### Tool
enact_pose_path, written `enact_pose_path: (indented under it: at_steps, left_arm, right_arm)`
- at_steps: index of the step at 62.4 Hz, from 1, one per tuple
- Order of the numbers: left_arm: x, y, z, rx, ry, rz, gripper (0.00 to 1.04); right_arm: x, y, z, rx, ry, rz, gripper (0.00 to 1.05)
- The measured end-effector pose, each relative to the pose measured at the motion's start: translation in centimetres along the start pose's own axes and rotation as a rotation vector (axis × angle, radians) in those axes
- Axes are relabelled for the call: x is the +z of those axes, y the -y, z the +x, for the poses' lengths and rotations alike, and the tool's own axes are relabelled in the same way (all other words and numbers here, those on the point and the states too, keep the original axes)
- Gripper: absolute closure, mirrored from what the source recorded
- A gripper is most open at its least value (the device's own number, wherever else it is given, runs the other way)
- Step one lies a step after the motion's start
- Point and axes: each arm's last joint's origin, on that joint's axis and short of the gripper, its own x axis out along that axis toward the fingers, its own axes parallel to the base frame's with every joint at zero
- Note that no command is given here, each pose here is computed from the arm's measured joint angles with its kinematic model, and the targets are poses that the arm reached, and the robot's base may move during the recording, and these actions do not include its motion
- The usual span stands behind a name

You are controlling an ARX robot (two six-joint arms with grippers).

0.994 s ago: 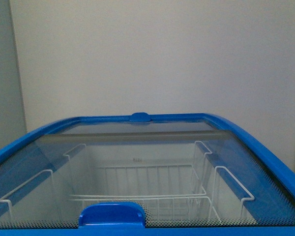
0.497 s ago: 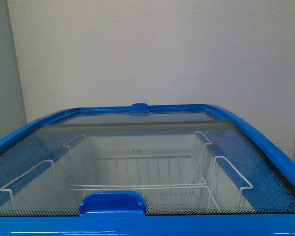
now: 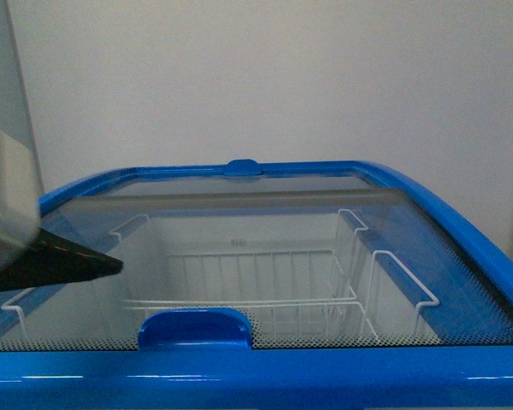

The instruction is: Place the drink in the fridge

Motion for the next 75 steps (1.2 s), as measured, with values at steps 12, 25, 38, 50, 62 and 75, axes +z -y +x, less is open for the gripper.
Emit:
enact_pose_path:
  at_steps: [12, 25, 38, 50, 62, 75]
  left_arm:
    - [-0.2, -0.5, 2.2, -0.047, -0.01, 0.127, 0.08]
    - [-0.8, -1.7, 4.0, -0.046, -0.026, 0.172, 0.08]
    - [0.3, -3.9, 4.0, -0.066, -0.001, 0.13, 0.08]
    - [0.4, -5.4, 3.9, -0.058, -0.013, 0.114, 0.08]
    - [-0.8, -6.4, 4.7, -0.04, -0.037, 0.106, 0.08]
    - [-1.7, -7.0, 5.5, -0.035, -0.036, 0.105, 0.08]
  right_arm:
    - [0.0, 0.0, 0.0, 0.0, 0.0, 0.0, 0.63]
    - [0.0, 0.0, 0.0, 0.0, 0.0, 0.0, 0.63]
    - [0.0, 0.0, 0.0, 0.0, 0.0, 0.0, 0.63]
    - [0.0, 0.0, 0.0, 0.0, 0.0, 0.0, 0.63]
    - [0.0, 0.0, 0.0, 0.0, 0.0, 0.0, 0.63]
    - [0.0, 0.0, 0.0, 0.0, 0.0, 0.0, 0.63]
